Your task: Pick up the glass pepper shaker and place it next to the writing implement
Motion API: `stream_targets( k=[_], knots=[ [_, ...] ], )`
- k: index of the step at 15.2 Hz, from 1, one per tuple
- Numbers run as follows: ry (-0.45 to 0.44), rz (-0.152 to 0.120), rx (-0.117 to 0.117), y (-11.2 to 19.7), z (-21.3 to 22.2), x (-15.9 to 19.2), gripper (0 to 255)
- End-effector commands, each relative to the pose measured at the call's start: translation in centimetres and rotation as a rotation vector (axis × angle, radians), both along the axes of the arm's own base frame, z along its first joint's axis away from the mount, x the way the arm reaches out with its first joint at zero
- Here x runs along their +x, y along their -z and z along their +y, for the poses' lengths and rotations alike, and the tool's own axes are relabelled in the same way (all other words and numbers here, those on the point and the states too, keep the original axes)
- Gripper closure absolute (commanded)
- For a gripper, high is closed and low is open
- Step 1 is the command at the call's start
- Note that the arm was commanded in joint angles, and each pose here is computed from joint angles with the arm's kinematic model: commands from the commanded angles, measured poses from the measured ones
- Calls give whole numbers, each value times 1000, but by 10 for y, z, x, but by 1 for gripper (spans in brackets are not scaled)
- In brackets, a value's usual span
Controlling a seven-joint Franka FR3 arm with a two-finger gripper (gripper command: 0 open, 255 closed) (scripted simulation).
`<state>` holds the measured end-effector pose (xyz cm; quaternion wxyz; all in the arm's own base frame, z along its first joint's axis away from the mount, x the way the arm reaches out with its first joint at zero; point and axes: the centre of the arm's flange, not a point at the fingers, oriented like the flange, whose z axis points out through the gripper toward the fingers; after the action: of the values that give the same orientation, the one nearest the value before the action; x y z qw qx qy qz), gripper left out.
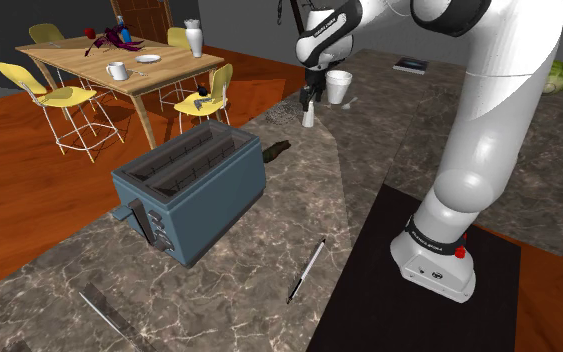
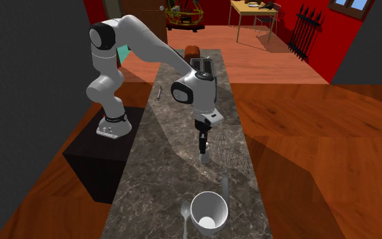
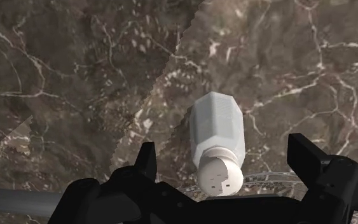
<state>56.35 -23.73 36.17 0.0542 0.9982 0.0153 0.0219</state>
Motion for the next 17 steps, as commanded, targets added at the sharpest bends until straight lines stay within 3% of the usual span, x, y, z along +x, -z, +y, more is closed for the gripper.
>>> stream_targets(
  k=[1,3,4,13,17],
  knots=[
    [0,0,0,0,0,0,0],
    [0,0,0,0,0,0,0],
    [0,0,0,0,0,0,255],
    [0,0,0,0,0,0,255],
    [0,0,0,-21,0,0,255]
  ],
)
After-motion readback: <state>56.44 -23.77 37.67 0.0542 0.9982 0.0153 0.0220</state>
